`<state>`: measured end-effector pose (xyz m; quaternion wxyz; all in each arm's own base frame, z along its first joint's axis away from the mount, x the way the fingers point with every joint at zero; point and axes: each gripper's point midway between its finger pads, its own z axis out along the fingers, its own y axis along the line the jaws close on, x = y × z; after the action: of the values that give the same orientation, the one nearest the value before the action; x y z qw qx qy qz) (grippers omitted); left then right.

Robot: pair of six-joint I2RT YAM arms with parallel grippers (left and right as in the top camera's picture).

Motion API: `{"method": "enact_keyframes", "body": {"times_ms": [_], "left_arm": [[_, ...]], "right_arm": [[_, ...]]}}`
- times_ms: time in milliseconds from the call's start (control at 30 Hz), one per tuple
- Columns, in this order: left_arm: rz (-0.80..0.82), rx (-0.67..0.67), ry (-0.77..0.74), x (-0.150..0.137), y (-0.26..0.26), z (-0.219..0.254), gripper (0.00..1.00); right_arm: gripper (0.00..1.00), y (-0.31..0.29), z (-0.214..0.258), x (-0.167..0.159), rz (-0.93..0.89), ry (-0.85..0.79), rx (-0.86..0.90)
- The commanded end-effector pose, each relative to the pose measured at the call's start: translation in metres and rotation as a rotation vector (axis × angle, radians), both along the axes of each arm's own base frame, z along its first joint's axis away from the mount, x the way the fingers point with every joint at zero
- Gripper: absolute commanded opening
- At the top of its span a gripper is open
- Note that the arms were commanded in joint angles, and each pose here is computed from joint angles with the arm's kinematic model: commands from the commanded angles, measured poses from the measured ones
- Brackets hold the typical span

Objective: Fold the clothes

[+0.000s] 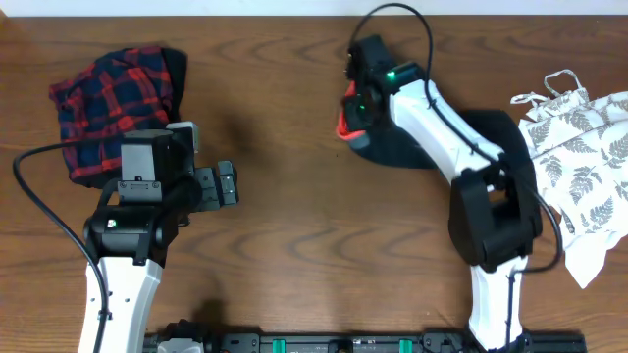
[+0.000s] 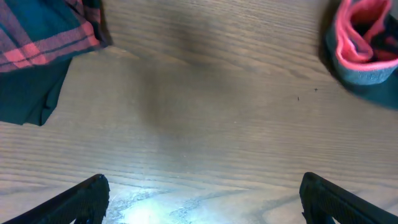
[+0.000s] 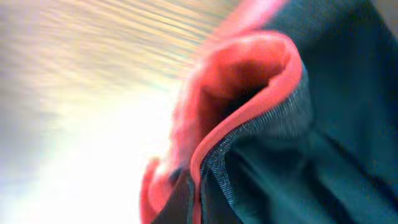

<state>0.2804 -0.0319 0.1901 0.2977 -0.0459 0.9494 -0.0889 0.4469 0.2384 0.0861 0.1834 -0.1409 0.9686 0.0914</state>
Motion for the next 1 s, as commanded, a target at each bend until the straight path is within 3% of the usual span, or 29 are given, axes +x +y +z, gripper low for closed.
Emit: {"method": "enact_keyframes", "body": {"times_ms": [0, 167, 200, 267, 333, 400, 533, 667, 700, 767, 833, 967], "left_arm": [[0.004, -0.005, -0.017, 0.003, -0.001, 0.007, 0.98], [0.004, -0.005, -0.017, 0.003, -0.001, 0.007, 0.98], [0.004, -0.005, -0.017, 0.003, -0.001, 0.007, 0.98], [0.004, -0.005, -0.017, 0.003, -0.001, 0.007, 0.98], [0.004, -0.005, -0.017, 0.003, -0.001, 0.007, 0.98], [0.004, -0.005, -0.020, 0.003, -0.001, 0.008, 0.98], [0.004, -0.007, -0.041, 0.008, -0.002, 0.011, 0.98], [0.034, -0.044, -0.089, 0.018, -0.004, 0.019, 0.99], [0.026, -0.065, -0.106, 0.023, -0.007, 0.022, 0.88], [-0.002, -0.096, -0.124, 0.030, -0.015, 0.024, 0.47], [-0.039, -0.121, -0.122, 0.040, -0.026, 0.020, 0.25], [-0.086, -0.125, -0.035, 0.054, -0.046, -0.012, 0.23]], "right_arm": [[0.01, 0.076, 0.053, -0.035, 0.204, -0.081, 0.122], [0.02, 0.122, 0.044, -0.066, 0.281, -0.106, 0.081], [0.11, 0.122, 0.040, -0.066, 0.259, -0.114, 0.054], [0.19, 0.121, 0.035, -0.070, 0.245, -0.105, 0.028], [0.40, 0.116, 0.031, -0.075, 0.248, -0.078, 0.009], [0.50, 0.102, 0.027, -0.073, 0.228, -0.070, -0.045], [0.50, 0.062, 0.028, -0.056, 0.142, -0.079, -0.141], [0.43, 0.023, 0.037, -0.036, 0.065, -0.074, -0.153], [0.42, 0.011, 0.038, -0.033, 0.058, -0.066, -0.160], [0.41, -0.010, 0.039, -0.029, 0.045, -0.047, -0.184], [0.44, -0.032, 0.038, -0.027, 0.023, -0.016, -0.208], [0.54, -0.072, 0.034, -0.025, -0.053, 0.043, -0.234]]}}
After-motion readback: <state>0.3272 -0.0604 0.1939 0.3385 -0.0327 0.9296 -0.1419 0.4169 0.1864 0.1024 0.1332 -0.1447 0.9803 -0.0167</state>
